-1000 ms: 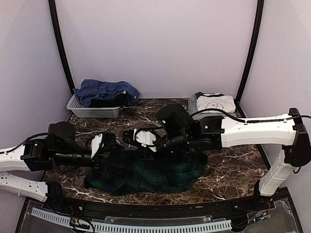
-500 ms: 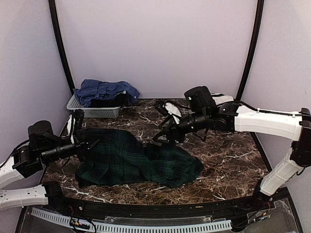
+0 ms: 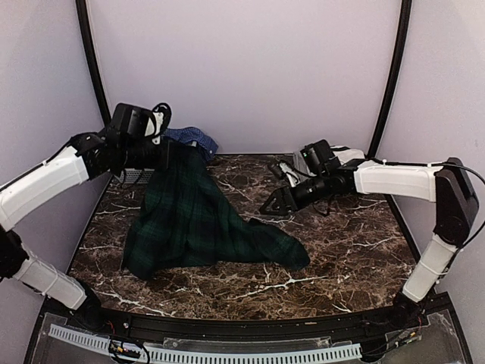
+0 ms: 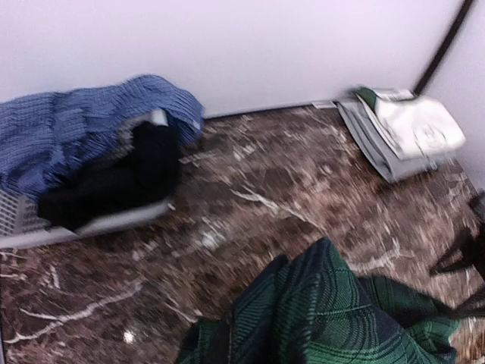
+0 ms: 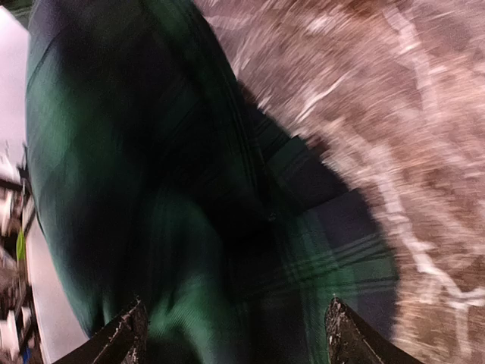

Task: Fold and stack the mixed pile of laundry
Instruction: Flatten out the crumpled skirt at the center of the board.

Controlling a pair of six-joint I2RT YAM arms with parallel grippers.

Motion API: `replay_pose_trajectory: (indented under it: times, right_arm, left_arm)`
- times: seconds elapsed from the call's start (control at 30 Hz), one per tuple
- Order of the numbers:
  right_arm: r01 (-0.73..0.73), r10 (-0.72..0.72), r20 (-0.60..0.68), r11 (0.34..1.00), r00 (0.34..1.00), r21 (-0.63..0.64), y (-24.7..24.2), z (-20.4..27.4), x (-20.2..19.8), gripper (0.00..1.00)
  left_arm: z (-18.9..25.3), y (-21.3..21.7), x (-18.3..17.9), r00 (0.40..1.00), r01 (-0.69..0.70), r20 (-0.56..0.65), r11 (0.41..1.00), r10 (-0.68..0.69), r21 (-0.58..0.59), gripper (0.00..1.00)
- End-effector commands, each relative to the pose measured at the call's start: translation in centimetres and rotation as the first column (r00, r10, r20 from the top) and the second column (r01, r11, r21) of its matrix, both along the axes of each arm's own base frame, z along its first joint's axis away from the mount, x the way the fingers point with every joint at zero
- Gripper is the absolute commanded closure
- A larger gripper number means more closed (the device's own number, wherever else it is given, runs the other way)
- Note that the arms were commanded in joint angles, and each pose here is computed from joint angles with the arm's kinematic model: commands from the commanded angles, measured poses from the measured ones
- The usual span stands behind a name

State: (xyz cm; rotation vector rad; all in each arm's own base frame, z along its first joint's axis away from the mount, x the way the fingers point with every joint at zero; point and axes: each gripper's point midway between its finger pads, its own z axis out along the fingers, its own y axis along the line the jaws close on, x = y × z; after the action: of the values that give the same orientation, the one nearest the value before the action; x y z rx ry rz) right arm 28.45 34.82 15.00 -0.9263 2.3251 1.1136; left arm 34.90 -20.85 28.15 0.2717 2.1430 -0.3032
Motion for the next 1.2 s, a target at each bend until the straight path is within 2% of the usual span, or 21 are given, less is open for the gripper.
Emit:
replay_pose_trajectory:
  times: [0.0,0.1,0.13,0.2,0.23,0.3,0.37,0.4,0.43,0.47,0.5,0.53,0.57,0.6,0.63,0.67,0.7,0.73,0.8,1.07,1.17]
  right_arm:
    - [0.148,-0.16,0.073,0.978,0.984,0.145,-3.6,6.7,4.0,0.23]
    - [0.209,-0.227,0.101,0.964,0.969,0.166,-6.0,8.6,5.4,0.22]
    - [0.221,-0.241,0.111,0.96,0.964,0.173,-6.6,9.1,5.7,0.22]
    - [0.24,-0.263,0.123,0.955,0.957,0.176,-7.7,9.7,5.9,0.21]
    - [0.25,-0.274,0.13,0.952,0.953,0.175,-8.2,9.8,6.0,0.21]
    - [0.267,-0.293,0.135,0.947,0.947,0.179,-9.2,10.0,6.1,0.21]
    - [0.303,-0.328,0.135,0.936,0.935,0.178,-10.4,10.1,6.2,0.2]
    - [0.32,-0.344,0.129,0.931,0.93,0.176,-11.0,10.0,6.2,0.2]
    - [0.34,-0.362,0.121,0.925,0.924,0.172,-11.6,9.9,6.3,0.2]
    - [0.358,-0.378,0.116,0.919,0.918,0.167,-12.1,9.8,6.2,0.2]
    - [0.371,-0.389,0.109,0.915,0.915,0.156,-12.6,9.4,6.0,0.2]
    - [0.384,-0.4,0.109,0.912,0.91,0.147,-13.0,9.2,5.8,0.2]
    - [0.396,-0.41,0.105,0.909,0.906,0.132,-13.3,8.8,5.7,0.2]
    - [0.403,-0.414,0.098,0.908,0.905,0.118,-13.5,8.4,5.4,0.2]
    - [0.405,-0.414,0.086,0.908,0.906,0.104,-13.6,7.8,5.1,0.2]
    - [0.406,-0.413,0.072,0.909,0.908,0.091,-13.8,7.4,4.7,0.21]
    - [0.403,-0.409,0.059,0.911,0.911,0.085,-13.8,7.0,4.2,0.22]
    - [0.394,-0.398,0.041,0.915,0.916,0.086,-13.7,6.7,3.6,0.23]
    - [0.375,-0.377,0.01,0.922,0.926,0.093,-13.5,6.2,2.5,0.25]
    - [0.177,-0.177,-0.043,0.984,0.983,0.002,-8.3,3.4,-3.0,0.39]
    - [0.127,-0.129,-0.047,0.991,0.991,-0.044,-6.4,2.1,-4.2,0.43]
  left_arm:
    - [9.4,6.7,7.3,0.96,-0.219,0.178,0.976,0.218,-0.016,1.0]
    - [15.8,6.3,10.5,0.932,-0.216,0.295,0.976,0.213,-0.022,1.0]
    - [18.9,5.1,10.1,0.925,-0.138,0.351,0.989,0.148,-0.053,1.0]
    - [21.1,0.1,8.3,0.908,0.126,0.411,0.989,-0.085,-0.076,1.0]
    - [21.8,-2.4,6.4,0.877,0.254,0.437,0.965,-0.202,-0.063,1.0]
    - [20.8,-8.0,2.1,0.775,0.462,0.457,0.885,-0.436,0.062,1.0]
    - [17.2,-13.3,-3.0,0.64,0.657,0.392,0.735,-0.661,0.168,1.0]
    - [13.3,-15.6,-5.7,0.591,0.741,0.302,0.651,-0.748,0.164,1.0]
    - [11.8,-16.8,-8.1,0.516,0.81,0.273,0.566,-0.812,0.152,1.0]
    - [7.1,-18.4,-10.9,0.461,0.863,0.175,0.486,-0.87,0.137,1.0]
    - [4.9,-18.8,-12.2,0.436,0.881,0.132,0.452,-0.89,0.139,1.0]
    - [0.4,-19.6,-15.0,0.388,0.912,0.046,0.391,-0.92,0.125,1.0]
    - [-1.5,-19.9,-16.0,0.375,0.919,0.023,0.375,-0.927,0.124,1.0]
    - [-6.2,-19.7,-18.5,0.341,0.937,-0.074,0.332,-0.937,0.106,1.0]
    - [-8.1,-19.9,-18.9,0.35,0.935,-0.1,0.34,-0.931,0.105,1.0]
    - [-11.7,-19.1,-20.9,0.324,0.945,-0.18,0.312,-0.929,0.095,1.0]
    - [-13.5,-18.9,-21.0,0.346,0.938,-0.214,0.328,-0.913,0.115,1.0]
    - [-16.2,-18.0,-22.4,0.329,0.944,-0.277,0.307,-0.903,0.122,1.0]
    - [-18.3,-17.0,-23.5,0.336,0.941,-0.317,0.3,-0.887,0.16,1.0]
    - [-17.7,-15.2,-24.3,0.369,0.917,-0.191,0.323,-0.909,0.235,0.96]
    - [-18.8,-14.5,-25.3,0.33,0.915,-0.176,0.269,-0.927,0.299,0.92]
